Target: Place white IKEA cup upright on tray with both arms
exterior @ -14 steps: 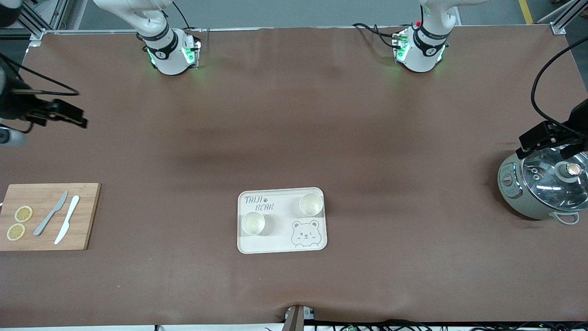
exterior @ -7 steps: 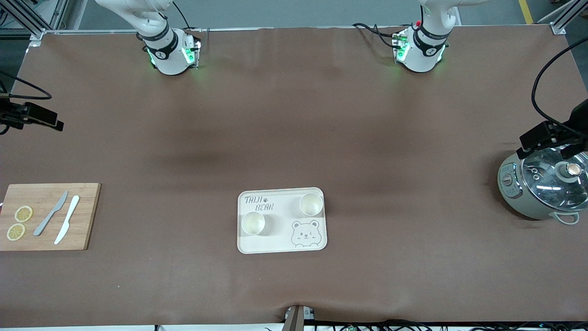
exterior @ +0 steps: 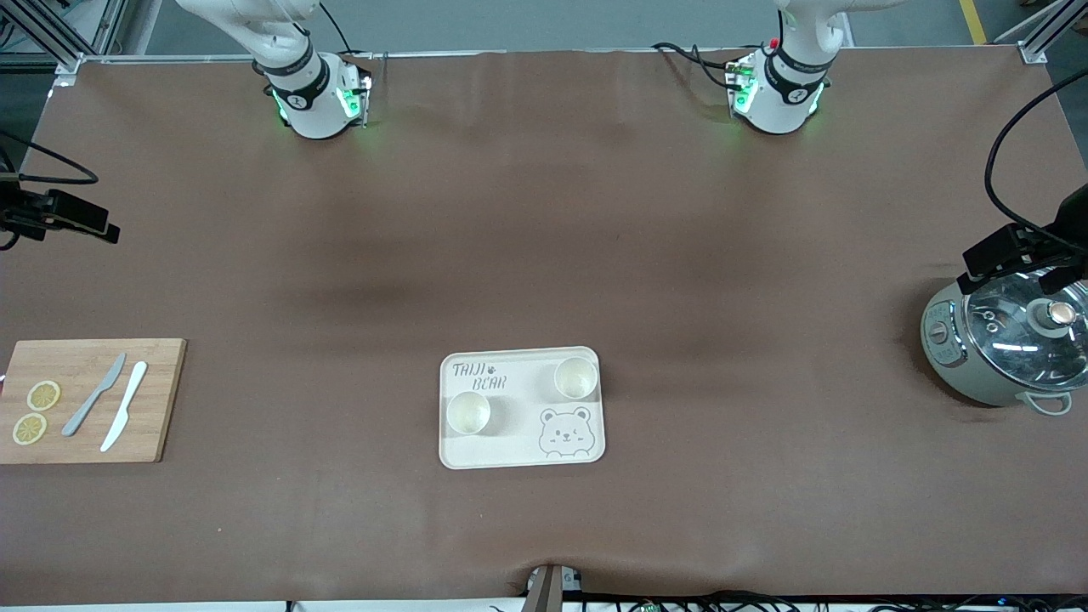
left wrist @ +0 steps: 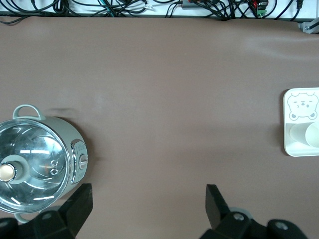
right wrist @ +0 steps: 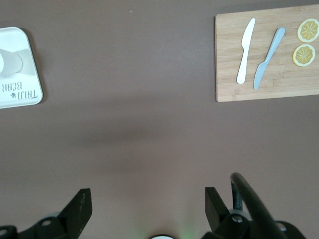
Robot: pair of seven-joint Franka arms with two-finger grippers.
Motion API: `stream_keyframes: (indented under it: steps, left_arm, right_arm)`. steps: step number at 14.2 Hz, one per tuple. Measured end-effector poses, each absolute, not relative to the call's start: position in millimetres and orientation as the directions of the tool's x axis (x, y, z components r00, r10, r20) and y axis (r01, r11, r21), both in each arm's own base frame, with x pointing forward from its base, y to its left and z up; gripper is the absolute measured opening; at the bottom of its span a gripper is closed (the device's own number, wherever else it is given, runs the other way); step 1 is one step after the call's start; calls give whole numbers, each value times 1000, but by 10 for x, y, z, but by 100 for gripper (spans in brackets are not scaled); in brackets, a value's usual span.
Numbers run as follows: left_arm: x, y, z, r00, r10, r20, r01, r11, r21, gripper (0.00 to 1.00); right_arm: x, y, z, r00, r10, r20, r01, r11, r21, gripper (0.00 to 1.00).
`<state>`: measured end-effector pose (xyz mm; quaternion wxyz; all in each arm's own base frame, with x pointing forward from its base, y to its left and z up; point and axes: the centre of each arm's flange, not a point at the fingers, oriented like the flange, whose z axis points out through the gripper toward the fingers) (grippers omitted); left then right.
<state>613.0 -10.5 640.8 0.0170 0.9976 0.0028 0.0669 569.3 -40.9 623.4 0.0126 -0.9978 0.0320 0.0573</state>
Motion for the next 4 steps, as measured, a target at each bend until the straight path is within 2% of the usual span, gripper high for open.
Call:
stream_keyframes:
  steps: [4]
  left_arm:
    - [6130,-94,6411,991,10,134,5,-999,34,100]
  right_arm:
    - [5696,-407,6235,992,-62,-113,-65,-998,-22,100]
